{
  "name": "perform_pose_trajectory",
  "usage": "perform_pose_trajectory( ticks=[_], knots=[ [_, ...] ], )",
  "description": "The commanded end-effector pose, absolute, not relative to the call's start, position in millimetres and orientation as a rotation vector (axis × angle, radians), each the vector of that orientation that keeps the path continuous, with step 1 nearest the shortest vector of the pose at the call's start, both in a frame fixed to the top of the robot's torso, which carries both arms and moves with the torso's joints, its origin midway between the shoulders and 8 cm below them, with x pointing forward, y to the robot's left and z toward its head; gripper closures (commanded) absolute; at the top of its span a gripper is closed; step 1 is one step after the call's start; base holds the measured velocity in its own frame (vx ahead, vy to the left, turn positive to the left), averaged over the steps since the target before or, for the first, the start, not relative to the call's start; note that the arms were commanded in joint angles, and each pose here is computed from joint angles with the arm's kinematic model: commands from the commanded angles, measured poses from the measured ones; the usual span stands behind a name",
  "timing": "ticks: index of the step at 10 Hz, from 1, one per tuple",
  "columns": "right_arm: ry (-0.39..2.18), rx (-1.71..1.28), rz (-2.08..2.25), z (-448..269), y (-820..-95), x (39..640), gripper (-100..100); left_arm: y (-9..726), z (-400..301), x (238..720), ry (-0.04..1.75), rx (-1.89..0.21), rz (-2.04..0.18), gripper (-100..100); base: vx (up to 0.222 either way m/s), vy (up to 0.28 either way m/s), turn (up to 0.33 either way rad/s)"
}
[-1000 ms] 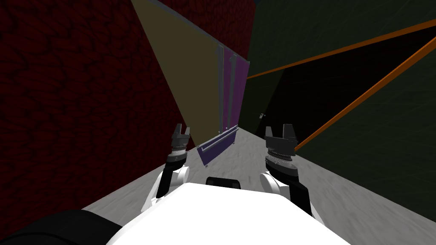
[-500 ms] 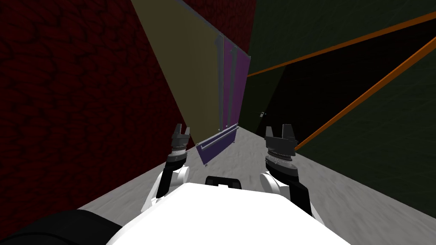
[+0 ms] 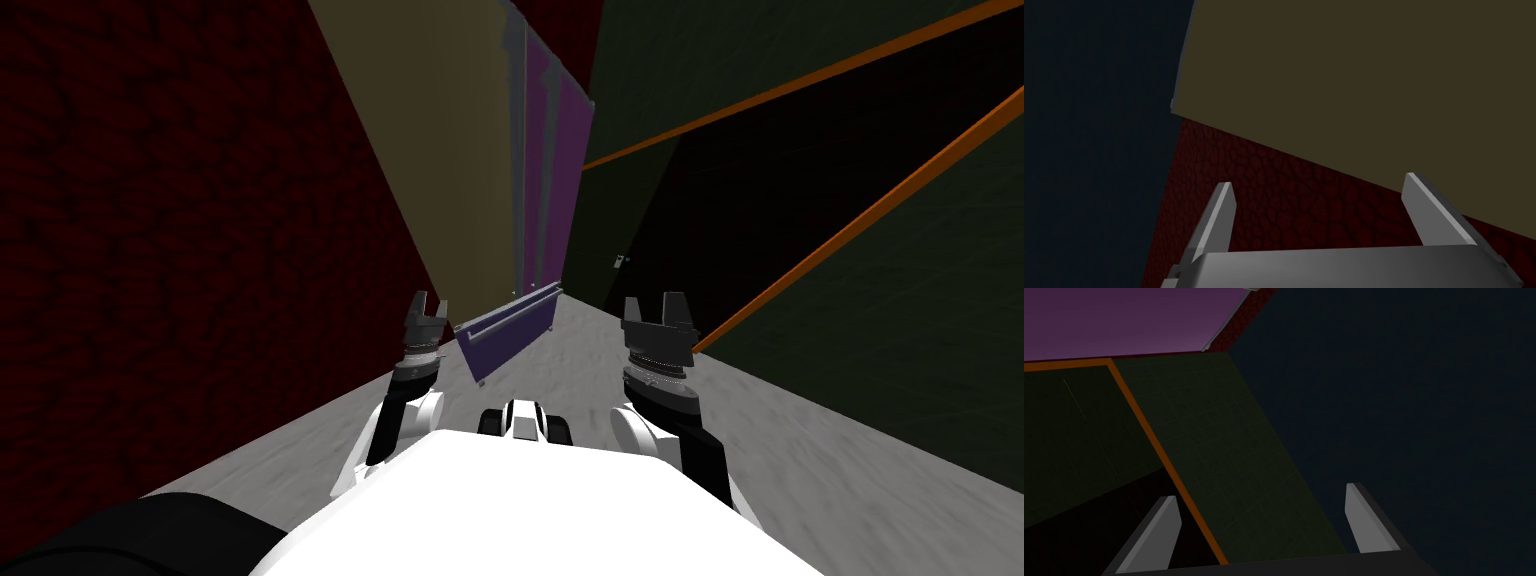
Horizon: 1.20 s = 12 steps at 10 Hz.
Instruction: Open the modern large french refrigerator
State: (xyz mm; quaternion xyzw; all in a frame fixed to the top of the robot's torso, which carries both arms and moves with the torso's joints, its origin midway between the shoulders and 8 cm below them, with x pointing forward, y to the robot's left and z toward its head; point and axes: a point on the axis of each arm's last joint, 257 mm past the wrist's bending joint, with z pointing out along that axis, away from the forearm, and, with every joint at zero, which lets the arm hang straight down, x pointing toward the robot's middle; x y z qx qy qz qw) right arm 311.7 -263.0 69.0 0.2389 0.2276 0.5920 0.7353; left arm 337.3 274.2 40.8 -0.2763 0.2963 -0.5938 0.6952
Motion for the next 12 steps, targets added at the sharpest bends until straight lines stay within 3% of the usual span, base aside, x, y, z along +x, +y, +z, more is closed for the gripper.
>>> perform_pose_trajectory(
  ticks=[1,12],
  knots=[
    [0.5,0.525,1.301,69,-263,312,0,270,25,347,0.706,-0.607,-1.359,-100,0.07,-0.056,0.006],
    [0.5,0.525,1.301,69,-263,312,0,285,-46,381,0.699,-0.743,-1.507,-100,0.093,-0.072,0.006]
  ],
)
